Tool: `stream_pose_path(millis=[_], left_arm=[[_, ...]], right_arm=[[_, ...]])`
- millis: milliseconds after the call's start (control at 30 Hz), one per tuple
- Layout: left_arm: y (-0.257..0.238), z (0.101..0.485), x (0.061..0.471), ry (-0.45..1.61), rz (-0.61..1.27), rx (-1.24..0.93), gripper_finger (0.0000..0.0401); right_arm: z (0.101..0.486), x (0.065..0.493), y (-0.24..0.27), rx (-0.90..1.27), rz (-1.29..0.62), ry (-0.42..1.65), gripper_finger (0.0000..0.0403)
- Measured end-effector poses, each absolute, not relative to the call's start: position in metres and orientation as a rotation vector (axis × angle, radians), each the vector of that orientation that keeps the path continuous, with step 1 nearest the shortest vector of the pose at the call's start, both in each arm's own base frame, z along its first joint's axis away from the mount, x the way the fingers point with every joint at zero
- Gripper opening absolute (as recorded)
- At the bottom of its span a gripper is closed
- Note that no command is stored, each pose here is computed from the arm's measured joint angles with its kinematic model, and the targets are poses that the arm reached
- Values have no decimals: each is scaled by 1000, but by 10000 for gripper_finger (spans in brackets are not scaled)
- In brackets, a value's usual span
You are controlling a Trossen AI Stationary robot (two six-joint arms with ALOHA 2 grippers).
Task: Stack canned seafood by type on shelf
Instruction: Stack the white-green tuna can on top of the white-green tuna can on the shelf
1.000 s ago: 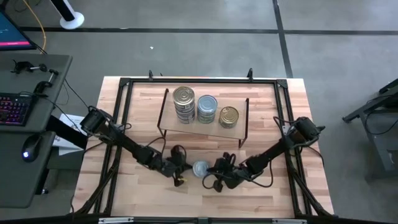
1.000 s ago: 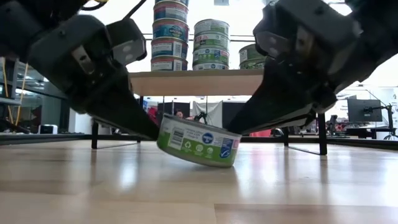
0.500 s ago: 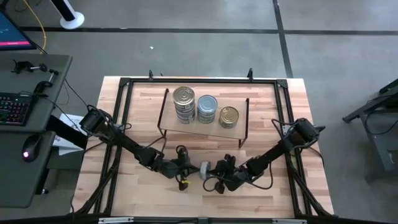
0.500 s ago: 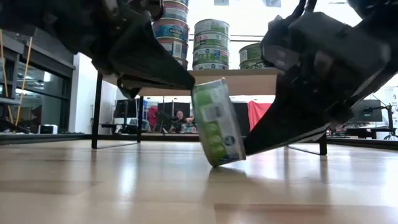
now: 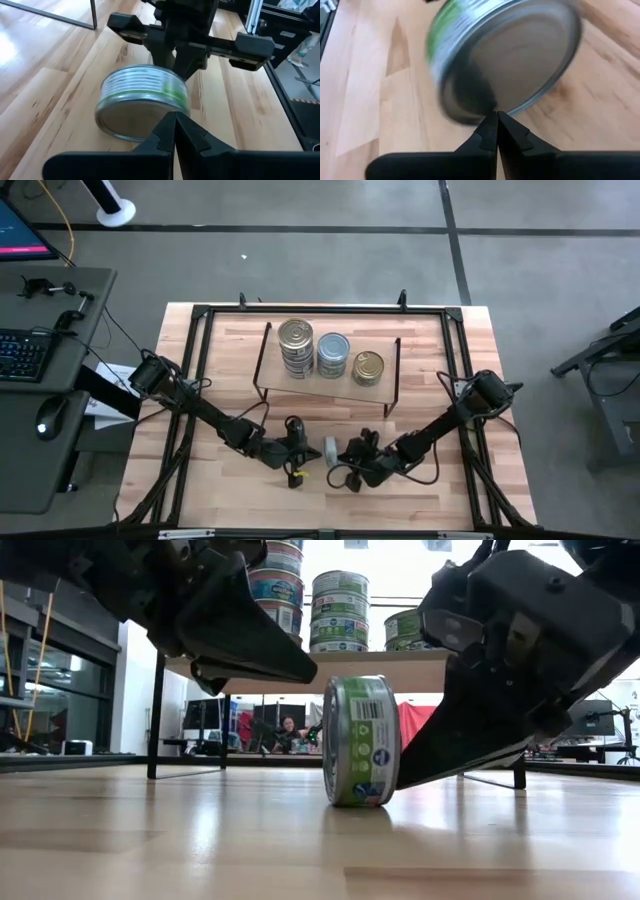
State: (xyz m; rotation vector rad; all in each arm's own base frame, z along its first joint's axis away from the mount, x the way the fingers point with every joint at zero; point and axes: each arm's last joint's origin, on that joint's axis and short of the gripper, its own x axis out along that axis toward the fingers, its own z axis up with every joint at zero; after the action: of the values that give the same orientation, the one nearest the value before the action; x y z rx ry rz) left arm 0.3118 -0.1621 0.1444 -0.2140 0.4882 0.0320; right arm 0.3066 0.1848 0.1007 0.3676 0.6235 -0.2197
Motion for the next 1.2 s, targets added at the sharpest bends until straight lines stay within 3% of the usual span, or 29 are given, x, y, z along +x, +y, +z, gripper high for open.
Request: stream_pose_path(millis=[567,833,1200], left_arm=[[-159,148,306,544,35,-176,0],[-117,185,285,611,273,-66,0],[-86,130,323,546,246,-165,0]], right_arm=[[106,299,199,398,-150,629,0],[140,305,165,400,-337,545,0],[140,317,131,376,-457,547,0]])
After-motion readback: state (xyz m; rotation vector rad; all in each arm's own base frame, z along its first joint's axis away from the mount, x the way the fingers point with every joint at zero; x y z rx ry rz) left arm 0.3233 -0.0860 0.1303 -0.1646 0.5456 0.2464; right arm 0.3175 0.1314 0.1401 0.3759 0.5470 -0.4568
